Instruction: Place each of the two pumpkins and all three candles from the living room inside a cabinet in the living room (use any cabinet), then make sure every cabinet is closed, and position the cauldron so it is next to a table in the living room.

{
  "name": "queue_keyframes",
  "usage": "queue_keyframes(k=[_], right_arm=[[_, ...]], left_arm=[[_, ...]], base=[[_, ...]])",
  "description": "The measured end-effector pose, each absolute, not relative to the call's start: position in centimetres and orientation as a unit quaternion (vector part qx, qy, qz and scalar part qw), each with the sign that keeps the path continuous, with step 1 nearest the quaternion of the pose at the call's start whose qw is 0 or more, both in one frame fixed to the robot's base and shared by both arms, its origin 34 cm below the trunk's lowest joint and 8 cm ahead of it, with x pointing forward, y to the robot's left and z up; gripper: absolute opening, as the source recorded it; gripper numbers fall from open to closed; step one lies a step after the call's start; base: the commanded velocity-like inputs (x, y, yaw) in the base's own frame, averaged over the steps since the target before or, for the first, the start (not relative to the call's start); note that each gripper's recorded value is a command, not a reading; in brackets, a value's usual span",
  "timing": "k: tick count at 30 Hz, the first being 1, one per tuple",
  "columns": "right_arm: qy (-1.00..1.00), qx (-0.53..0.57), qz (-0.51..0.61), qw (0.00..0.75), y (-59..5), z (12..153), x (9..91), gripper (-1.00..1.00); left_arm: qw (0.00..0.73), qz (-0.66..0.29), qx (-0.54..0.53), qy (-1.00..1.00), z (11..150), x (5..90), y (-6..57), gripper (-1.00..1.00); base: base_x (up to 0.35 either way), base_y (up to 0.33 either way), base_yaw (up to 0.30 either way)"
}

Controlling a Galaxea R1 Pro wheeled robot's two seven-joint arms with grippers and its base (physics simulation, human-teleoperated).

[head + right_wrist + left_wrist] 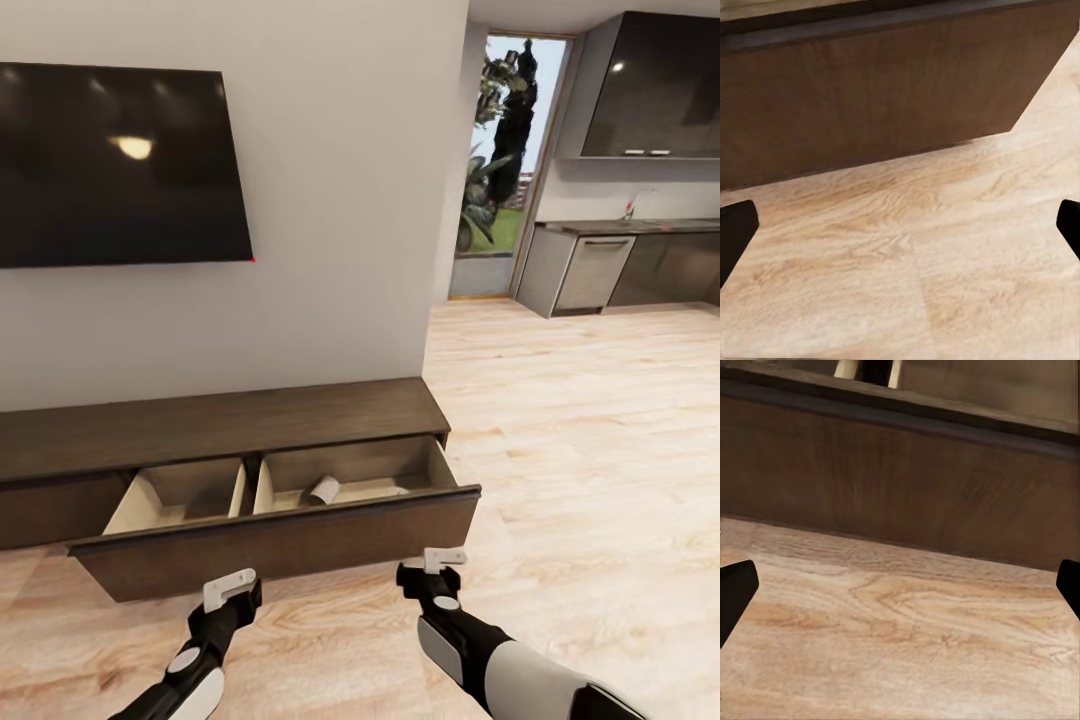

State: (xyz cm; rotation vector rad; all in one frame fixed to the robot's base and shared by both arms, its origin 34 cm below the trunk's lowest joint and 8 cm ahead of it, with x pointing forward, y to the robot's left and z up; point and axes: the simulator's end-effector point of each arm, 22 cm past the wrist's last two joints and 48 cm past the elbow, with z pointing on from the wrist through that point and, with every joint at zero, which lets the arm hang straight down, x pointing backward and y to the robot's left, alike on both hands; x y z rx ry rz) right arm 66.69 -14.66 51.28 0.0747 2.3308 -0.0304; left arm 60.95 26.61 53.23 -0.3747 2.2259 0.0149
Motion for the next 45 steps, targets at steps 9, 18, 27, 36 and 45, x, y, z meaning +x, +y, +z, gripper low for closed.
queue_keyframes(k=[9, 18, 27, 36, 45], right_arm=[[0.918, 0.024, -0.001, 0.396, -14.1, 49.5, 66.5, 1.0], [0.917, 0.024, 0.0, 0.399, -14.0, 48.1, 66.4, 1.0], [0.916, 0.023, 0.001, 0.4, -13.8, 46.5, 66.1, 1.0], [0.916, 0.024, 0.0, 0.401, -14.0, 44.6, 65.8, 1.0], [0.902, 0.035, 0.002, 0.43, -14.5, 43.7, 66.4, 1.0]], left_arm=[[0.43, 0.012, -0.141, 0.892, 51.4, 60.5, 26.9, 1.0], [0.433, 0.013, -0.141, 0.89, 49.9, 60.3, 26.9, 1.0], [0.434, 0.013, -0.141, 0.89, 48.1, 60.1, 27.0, 1.0], [0.433, 0.011, -0.141, 0.89, 46.3, 59.7, 26.7, 1.0], [0.445, -0.001, -0.099, 0.89, 45.1, 59.6, 23.6, 1.0]], base=[[0.0, 0.0, 0.001], [0.0, 0.0, 0.147], [0.0, 0.0, 0.028], [0.0, 0.0, 0.015], [0.0, 0.0, 0.0]])
